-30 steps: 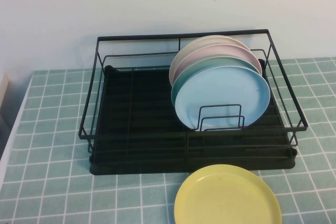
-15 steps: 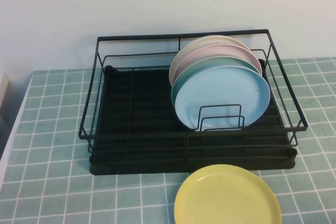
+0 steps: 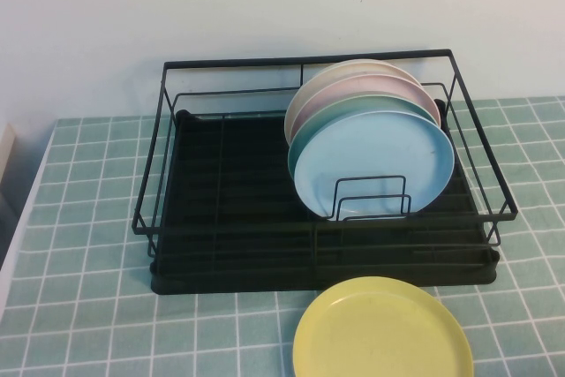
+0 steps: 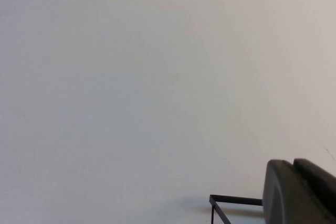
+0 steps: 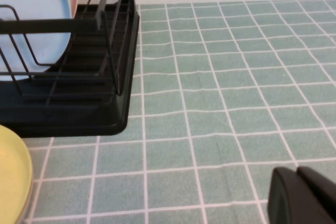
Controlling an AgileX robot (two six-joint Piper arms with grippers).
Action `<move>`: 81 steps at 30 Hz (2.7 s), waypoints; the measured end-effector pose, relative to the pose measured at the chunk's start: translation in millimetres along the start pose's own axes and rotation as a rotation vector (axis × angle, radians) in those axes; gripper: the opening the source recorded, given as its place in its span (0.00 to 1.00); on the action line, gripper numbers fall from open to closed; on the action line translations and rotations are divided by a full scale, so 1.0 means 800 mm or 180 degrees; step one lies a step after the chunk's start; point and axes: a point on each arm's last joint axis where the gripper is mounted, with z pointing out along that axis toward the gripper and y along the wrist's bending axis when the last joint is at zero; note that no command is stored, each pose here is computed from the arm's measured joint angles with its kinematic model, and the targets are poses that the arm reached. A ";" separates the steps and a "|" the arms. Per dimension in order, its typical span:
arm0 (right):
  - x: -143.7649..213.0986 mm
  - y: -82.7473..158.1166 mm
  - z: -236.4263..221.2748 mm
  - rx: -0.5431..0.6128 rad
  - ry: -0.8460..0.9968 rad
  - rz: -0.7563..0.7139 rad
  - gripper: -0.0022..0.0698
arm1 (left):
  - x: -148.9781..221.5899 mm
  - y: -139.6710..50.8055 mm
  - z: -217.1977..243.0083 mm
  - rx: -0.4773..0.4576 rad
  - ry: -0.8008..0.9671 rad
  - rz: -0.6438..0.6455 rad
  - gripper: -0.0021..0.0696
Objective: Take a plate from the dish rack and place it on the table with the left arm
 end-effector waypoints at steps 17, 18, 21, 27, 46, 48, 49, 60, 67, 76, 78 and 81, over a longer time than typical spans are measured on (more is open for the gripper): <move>0.000 0.000 0.000 0.0000 0.0000 0.0000 0.03 | -0.101 -0.021 -0.006 0.0414 -0.1401 -0.0493 0.02; 0.000 0.000 0.000 0.0000 0.0000 0.0000 0.03 | -0.116 -0.026 -0.006 0.0454 -0.1425 -0.0412 0.02; 0.000 0.000 0.000 0.0000 0.0000 0.0000 0.03 | -0.161 -0.038 -0.006 0.0498 -0.1442 -0.0219 0.02; 0.000 0.000 0.000 0.0000 0.0000 0.0000 0.03 | -0.210 -0.054 0.034 0.0405 -0.0651 -0.0031 0.02; 0.000 0.000 0.000 0.0000 0.0000 0.0000 0.03 | -0.203 -0.130 0.271 0.1655 0.3084 0.0456 0.02; 0.000 0.000 0.000 0.0000 0.0000 0.0000 0.03 | -0.190 -0.136 0.289 0.1859 0.3199 0.0352 0.02; 0.000 0.000 0.000 0.0000 0.0000 0.0000 0.03 | -0.182 -0.138 0.298 0.1958 0.3245 0.0281 0.02; 0.000 0.000 0.000 0.0000 0.0000 0.0000 0.03 | -0.085 -0.176 0.352 0.2418 0.3628 0.0036 0.02; 0.000 0.000 0.000 0.0000 0.0000 0.0000 0.03 | -0.023 -0.240 0.359 0.2770 0.3586 0.0229 0.02; 0.000 0.000 0.000 0.0000 0.0000 0.0000 0.03 | 0.030 -0.269 0.377 0.3045 0.3392 -0.0135 0.03; 0.000 0.000 0.000 0.0000 0.0000 0.0000 0.03 | 0.043 -0.268 0.379 0.3067 0.3397 0.0023 0.04; 0.000 0.000 0.000 0.0000 0.0000 0.0000 0.03 | 0.060 -0.262 0.384 0.2980 0.3412 0.0317 0.16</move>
